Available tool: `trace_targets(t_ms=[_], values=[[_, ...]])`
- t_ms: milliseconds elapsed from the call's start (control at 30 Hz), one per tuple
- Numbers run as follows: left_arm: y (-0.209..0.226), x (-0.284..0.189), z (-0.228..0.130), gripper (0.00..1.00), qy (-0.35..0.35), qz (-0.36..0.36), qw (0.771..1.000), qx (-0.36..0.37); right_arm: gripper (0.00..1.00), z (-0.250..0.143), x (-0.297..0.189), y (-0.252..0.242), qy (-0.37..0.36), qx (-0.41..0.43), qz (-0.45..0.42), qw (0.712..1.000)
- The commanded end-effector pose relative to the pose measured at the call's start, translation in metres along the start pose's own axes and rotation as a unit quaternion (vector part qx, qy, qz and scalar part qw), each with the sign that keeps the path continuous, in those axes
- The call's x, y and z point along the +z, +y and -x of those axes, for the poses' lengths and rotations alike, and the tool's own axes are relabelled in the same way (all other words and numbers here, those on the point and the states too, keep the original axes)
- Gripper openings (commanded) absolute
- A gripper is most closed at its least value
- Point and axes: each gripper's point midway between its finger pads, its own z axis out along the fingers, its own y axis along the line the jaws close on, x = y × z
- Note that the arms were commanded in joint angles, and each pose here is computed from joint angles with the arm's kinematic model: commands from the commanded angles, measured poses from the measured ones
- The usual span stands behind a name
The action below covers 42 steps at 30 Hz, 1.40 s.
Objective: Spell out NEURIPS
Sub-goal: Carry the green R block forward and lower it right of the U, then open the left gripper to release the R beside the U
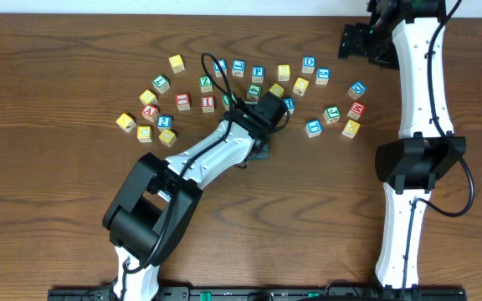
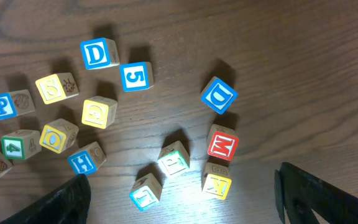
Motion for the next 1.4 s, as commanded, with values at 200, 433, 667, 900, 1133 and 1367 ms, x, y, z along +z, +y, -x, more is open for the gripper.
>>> trace_targets(t_ms=[200, 433, 667, 900, 1133, 1367], values=[[0.004, 0.008, -0.002, 0.37, 0.0, 0.015, 1.0, -0.002, 0.91, -0.001, -0.003, -0.001, 0.0, -0.002, 0.001, 1.0], [0.004, 0.008, -0.001, 0.39, -0.002, 0.013, 1.0, -0.003, 0.91, -0.001, -0.003, -0.001, 0.0, -0.002, 0.001, 1.0], [-0.004, -0.004, 0.013, 0.39, -0.021, 0.0, 0.999, 0.027, 0.92, -0.001, -0.003, -0.001, 0.0, -0.002, 0.001, 1.0], [-0.008, -0.047, 0.046, 0.4, -0.076, -0.03, 0.996, 0.042, 0.92, -0.001, -0.003, -0.001, 0.0, -0.002, 0.001, 1.0], [0.02, -0.104, 0.086, 0.4, -0.144, -0.048, 0.988, 0.024, 0.91, -0.001, -0.003, -0.001, 0.0, -0.002, 0.001, 1.0], [0.085, -0.14, 0.133, 0.45, -0.208, -0.019, 0.977, 0.039, 0.92, -0.001, -0.003, 0.002, 0.0, -0.004, 0.002, 1.0]])
